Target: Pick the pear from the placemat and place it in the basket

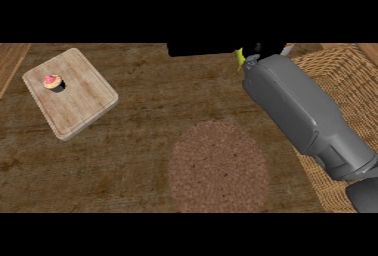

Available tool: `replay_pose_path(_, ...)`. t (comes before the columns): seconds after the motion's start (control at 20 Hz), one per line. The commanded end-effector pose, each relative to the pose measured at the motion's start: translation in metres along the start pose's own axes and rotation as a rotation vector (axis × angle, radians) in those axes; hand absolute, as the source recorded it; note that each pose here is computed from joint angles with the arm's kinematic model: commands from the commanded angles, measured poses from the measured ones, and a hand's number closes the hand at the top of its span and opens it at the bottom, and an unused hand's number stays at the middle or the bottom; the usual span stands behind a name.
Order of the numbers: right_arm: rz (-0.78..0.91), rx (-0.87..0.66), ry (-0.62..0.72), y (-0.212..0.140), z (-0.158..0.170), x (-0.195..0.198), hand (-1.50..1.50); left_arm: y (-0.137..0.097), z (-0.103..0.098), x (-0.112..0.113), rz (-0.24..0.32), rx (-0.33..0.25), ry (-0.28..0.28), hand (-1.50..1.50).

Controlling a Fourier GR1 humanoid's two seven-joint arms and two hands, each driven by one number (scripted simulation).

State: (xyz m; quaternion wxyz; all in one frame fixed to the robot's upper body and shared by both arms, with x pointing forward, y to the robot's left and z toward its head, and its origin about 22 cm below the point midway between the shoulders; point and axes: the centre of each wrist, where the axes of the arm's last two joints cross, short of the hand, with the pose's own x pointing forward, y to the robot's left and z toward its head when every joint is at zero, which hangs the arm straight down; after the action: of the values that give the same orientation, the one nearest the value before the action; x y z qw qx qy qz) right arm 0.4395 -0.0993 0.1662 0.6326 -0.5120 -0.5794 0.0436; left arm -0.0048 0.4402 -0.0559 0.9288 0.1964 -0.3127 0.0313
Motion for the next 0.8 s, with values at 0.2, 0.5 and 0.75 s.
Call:
replay_pose_path(0.2,0.004,-0.199,0.088,-0.030,-0.039,0.024,1.50,-0.041,-0.033,0.121,0.098,-0.097,-0.534,0.00)
replay_pose_path(0.5,0.060,-0.304,0.129,-0.045,-0.066,0.017,1.50,-0.039,-0.032,0.121,0.096,-0.087,-0.542,0.00)
replay_pose_path(0.75,0.152,-0.372,0.207,-0.056,-0.090,-0.001,1.50,-0.034,-0.031,0.117,0.100,-0.075,-0.533,0.00)
